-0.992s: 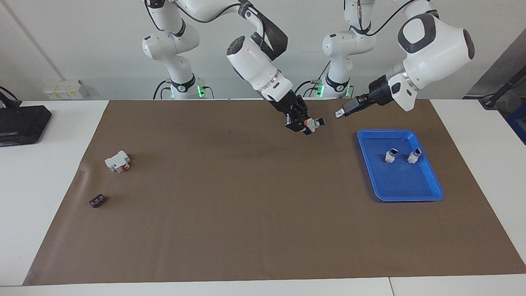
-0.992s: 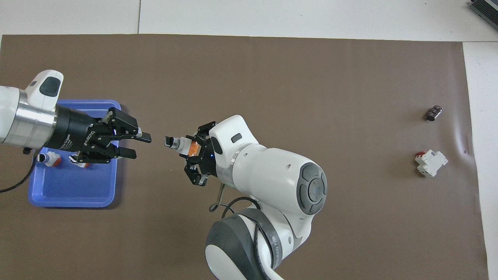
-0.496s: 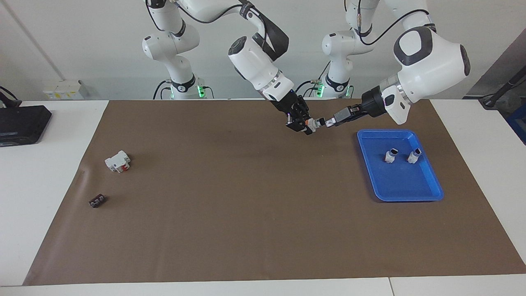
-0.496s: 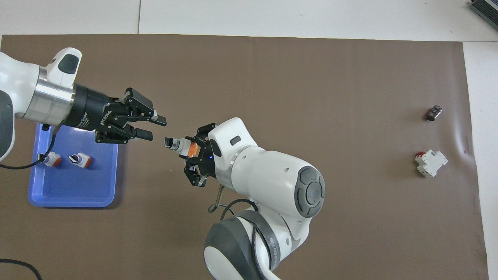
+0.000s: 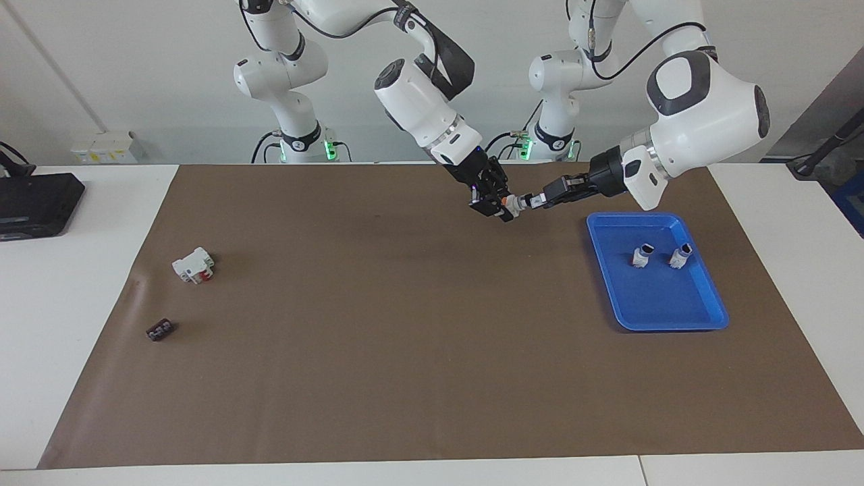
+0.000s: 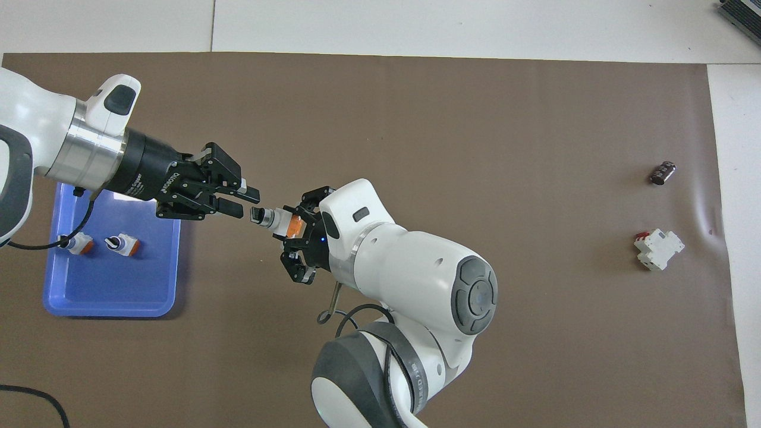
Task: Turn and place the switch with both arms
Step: 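Close the left gripper on the switch end held by the right gripper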
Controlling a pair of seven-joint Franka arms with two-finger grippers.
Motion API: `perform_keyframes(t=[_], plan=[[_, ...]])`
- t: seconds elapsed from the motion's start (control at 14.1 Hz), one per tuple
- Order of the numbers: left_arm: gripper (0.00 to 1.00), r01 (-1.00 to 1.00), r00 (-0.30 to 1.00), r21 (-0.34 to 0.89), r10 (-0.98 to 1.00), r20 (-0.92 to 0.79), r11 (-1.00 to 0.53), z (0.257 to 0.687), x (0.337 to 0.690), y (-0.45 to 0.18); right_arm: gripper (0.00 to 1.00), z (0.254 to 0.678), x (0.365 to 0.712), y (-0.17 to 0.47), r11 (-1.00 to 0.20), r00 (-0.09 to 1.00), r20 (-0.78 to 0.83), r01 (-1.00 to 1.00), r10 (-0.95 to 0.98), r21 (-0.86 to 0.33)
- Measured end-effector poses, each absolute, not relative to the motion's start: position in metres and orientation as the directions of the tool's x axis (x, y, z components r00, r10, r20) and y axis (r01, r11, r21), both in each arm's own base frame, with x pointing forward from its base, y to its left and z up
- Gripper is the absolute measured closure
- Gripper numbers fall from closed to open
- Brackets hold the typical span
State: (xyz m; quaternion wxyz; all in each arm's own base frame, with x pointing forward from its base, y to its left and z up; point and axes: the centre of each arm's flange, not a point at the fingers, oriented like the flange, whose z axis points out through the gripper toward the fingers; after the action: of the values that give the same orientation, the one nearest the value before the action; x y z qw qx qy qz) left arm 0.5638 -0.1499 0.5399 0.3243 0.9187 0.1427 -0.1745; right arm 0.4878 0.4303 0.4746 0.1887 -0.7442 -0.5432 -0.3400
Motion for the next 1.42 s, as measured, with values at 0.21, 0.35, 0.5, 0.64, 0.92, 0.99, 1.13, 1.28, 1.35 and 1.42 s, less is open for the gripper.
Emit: perform_keyframes(t=[0.21, 0.35, 0.5, 0.64, 0.92, 0.99, 1.13, 1.28, 1.35, 1.42], plan=[[0.64, 0.369, 0.896, 0.543, 0.133, -0.424, -0.754, 0.539, 0.5614, -0.1506, 0.59, 0.4747, 0.4878, 0.4303, -0.34, 0.18, 0.711, 0.936, 0.68, 0.088], [0.66, 0.365, 0.897, 0.544, 0.128, -0.423, -0.755, 0.5387, 0.561, -0.1508, 0.59, 0.4747, 0.4878, 0.4303, -0.34, 0.18, 0.711, 0.936, 0.679, 0.088], [0.68, 0.364, 0.897, 0.544, 0.125, -0.425, -0.756, 0.5367, 0.5606, -0.1508, 0.59, 0.4749, 0.4879, 0.4302, -0.341, 0.18, 0.712, 0.936, 0.679, 0.089], [0.72, 0.358, 0.898, 0.546, 0.119, -0.423, -0.757, 0.5353, 0.5604, -0.1509, 0.59, 0.475, 0.488, 0.4302, -0.342, 0.18, 0.712, 0.935, 0.678, 0.089], [0.78, 0.346, 0.9, 0.55, 0.102, -0.425, -0.76, 0.5303, 0.5588, -0.1533, 0.59, 0.4749, 0.4879, 0.4302, -0.342, 0.18, 0.713, 0.935, 0.678, 0.089], [0.78, 0.345, 0.899, 0.552, 0.099, -0.426, -0.76, 0.53, 0.5583, -0.1549, 0.59, 0.4749, 0.4878, 0.4303, -0.342, 0.18, 0.713, 0.935, 0.678, 0.089], [0.81, 0.342, 0.9, 0.552, 0.096, -0.425, -0.76, 0.5301, 0.5577, -0.1571, 0.59, 0.4742, 0.4877, 0.4302, -0.342, 0.181, 0.712, 0.936, 0.679, 0.089], [0.85, 0.341, 0.9, 0.553, 0.094, -0.425, -0.76, 0.5301, 0.5576, -0.1575, 0.59, 0.4739, 0.4874, 0.4304, -0.342, 0.181, 0.711, 0.936, 0.679, 0.088], [0.9, 0.341, 0.901, 0.555, 0.094, -0.424, -0.759, 0.5304, 0.5578, -0.1576, 0.59, 0.4735, 0.487, 0.4306, -0.342, 0.182, 0.711, 0.936, 0.679, 0.087], [0.9, 0.341, 0.901, 0.556, 0.094, -0.424, -0.758, 0.5304, 0.5579, -0.1576, 0.59, 0.4735, 0.4871, 0.4306, -0.345, 0.186, 0.712, 0.935, 0.677, 0.084]])
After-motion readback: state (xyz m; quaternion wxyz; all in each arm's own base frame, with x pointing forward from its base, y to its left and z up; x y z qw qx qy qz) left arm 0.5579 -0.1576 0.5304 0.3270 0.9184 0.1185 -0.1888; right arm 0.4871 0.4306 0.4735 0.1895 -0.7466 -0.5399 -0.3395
